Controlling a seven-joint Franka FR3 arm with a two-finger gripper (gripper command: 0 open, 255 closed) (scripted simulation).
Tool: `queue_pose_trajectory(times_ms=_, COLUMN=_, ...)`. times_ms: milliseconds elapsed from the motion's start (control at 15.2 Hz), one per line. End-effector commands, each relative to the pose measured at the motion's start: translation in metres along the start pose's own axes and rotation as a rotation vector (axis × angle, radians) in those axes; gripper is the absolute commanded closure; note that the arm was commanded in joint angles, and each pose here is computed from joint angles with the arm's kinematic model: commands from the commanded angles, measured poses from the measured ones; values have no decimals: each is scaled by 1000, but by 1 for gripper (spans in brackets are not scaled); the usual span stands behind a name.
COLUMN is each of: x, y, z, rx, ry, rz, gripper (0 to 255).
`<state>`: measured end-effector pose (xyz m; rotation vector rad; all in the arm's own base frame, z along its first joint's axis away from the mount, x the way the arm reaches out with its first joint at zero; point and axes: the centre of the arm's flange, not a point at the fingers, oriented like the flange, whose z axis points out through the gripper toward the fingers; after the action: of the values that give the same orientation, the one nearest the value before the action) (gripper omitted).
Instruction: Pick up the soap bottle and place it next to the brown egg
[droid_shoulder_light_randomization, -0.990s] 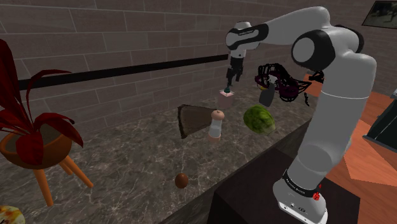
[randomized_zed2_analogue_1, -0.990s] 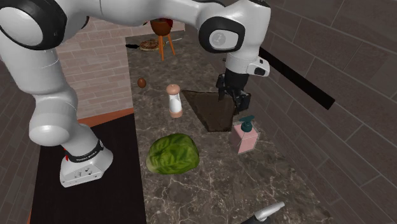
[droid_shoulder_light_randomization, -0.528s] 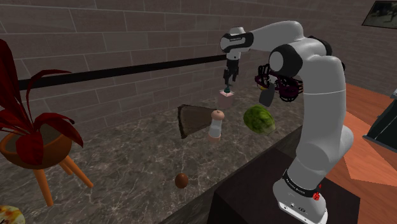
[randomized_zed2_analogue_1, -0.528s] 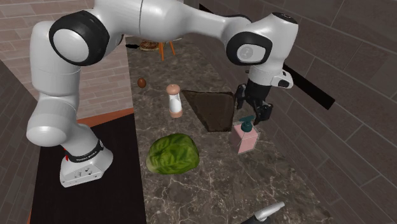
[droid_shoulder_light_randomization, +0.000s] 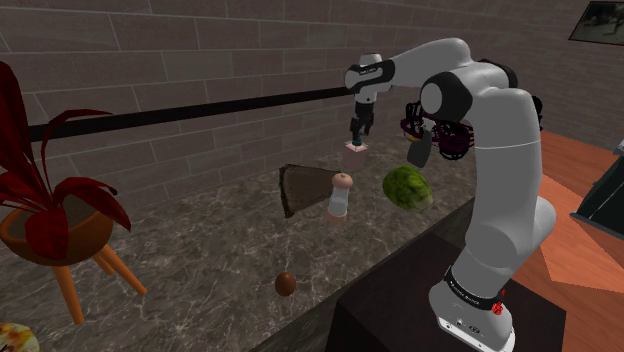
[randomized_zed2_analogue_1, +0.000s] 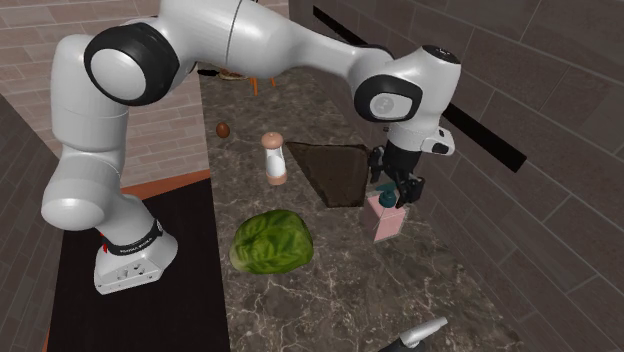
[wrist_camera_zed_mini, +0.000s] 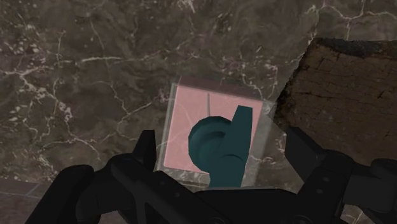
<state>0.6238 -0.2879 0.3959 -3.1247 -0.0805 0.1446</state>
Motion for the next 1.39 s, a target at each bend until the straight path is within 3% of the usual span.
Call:
queue_pose_trajectory(times_ms=0, x=0, y=1, z=2, rx=0, ry=1, rz=0, gripper=0)
queue_pose_trajectory(times_ms=330, x=0, y=1, z=2, rx=0, ry=0, rz=0, gripper=0)
queue_pose_trajectory(times_ms=396, x=0, y=1, z=2, rx=0, ry=0, rz=0, gripper=255)
queue_pose_trajectory(times_ms=990, x=0, y=1, z=2, rx=0, ry=1, rz=0, gripper=255)
queue_pose_trajectory(times_ms=1320, x=-2, y=0, z=-24, rx=0, ry=1, rz=0, gripper=255)
